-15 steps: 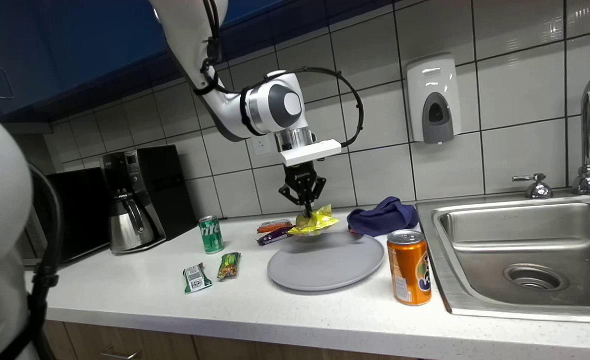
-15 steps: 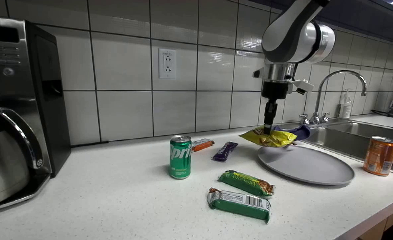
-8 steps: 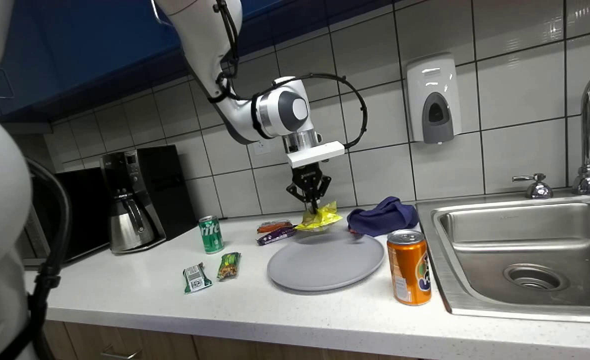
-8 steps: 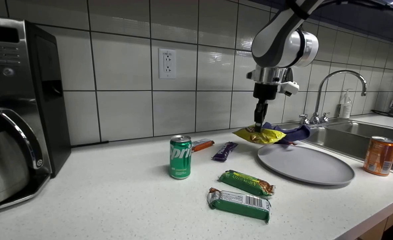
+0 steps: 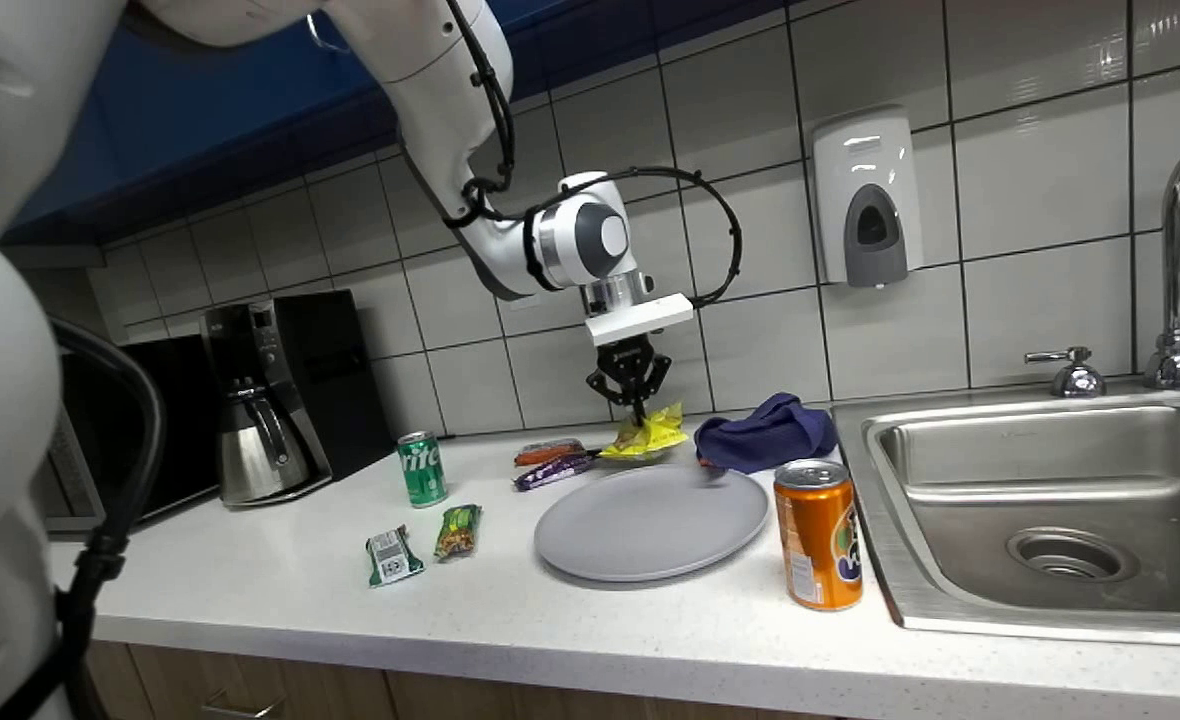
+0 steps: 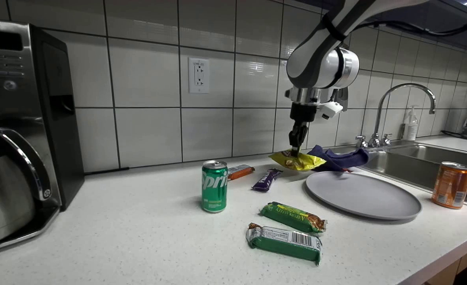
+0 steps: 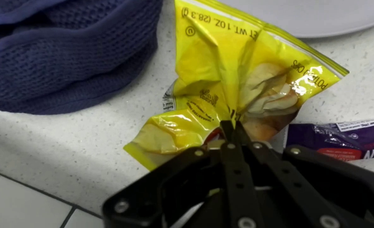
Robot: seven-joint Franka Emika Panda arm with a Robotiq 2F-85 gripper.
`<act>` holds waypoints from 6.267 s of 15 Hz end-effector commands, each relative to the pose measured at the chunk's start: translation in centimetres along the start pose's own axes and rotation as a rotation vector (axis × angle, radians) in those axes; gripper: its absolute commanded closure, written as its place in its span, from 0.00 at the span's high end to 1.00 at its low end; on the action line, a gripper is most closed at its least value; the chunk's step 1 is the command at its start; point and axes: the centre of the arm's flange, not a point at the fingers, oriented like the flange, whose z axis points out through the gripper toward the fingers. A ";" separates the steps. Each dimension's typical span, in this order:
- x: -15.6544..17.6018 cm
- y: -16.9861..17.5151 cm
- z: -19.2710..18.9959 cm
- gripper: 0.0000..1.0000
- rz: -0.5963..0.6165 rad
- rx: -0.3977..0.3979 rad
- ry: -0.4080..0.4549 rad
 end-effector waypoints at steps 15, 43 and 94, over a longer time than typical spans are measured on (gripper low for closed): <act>2.4 3.1 2.0 0.40 0.120 -0.009 0.012; 2.3 -4.1 -2.3 1.00 0.228 0.032 0.022; 6.4 -11.3 4.0 0.03 1.121 0.033 -0.159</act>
